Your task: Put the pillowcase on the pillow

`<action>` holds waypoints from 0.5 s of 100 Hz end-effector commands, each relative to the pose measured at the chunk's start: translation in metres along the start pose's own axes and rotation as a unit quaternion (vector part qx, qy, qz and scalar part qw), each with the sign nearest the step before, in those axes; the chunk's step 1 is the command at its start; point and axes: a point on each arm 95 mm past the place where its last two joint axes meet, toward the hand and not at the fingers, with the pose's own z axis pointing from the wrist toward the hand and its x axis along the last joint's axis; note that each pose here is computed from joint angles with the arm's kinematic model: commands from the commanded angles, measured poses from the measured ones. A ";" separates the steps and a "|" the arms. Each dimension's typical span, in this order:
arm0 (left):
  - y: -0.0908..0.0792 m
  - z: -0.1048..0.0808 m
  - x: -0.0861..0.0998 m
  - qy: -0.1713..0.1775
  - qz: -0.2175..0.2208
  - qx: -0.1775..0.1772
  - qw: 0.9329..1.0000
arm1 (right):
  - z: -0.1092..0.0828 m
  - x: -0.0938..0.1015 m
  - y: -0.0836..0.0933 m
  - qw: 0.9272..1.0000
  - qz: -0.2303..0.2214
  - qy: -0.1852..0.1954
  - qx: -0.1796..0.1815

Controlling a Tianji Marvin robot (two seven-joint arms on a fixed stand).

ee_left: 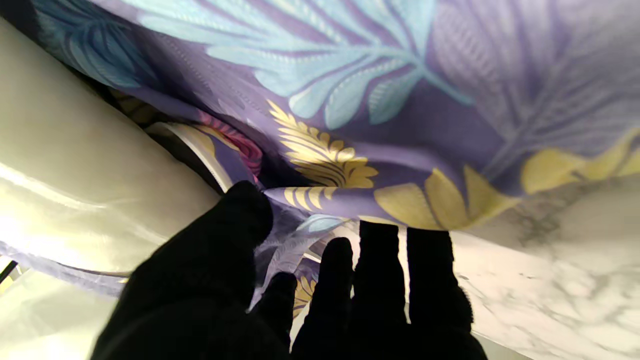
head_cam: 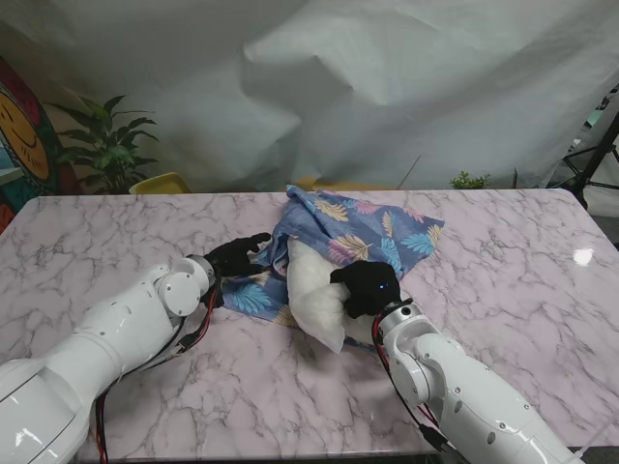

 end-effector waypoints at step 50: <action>0.011 0.004 -0.006 -0.052 -0.019 -0.067 0.996 | -0.009 0.004 0.015 0.999 -0.001 0.001 -0.043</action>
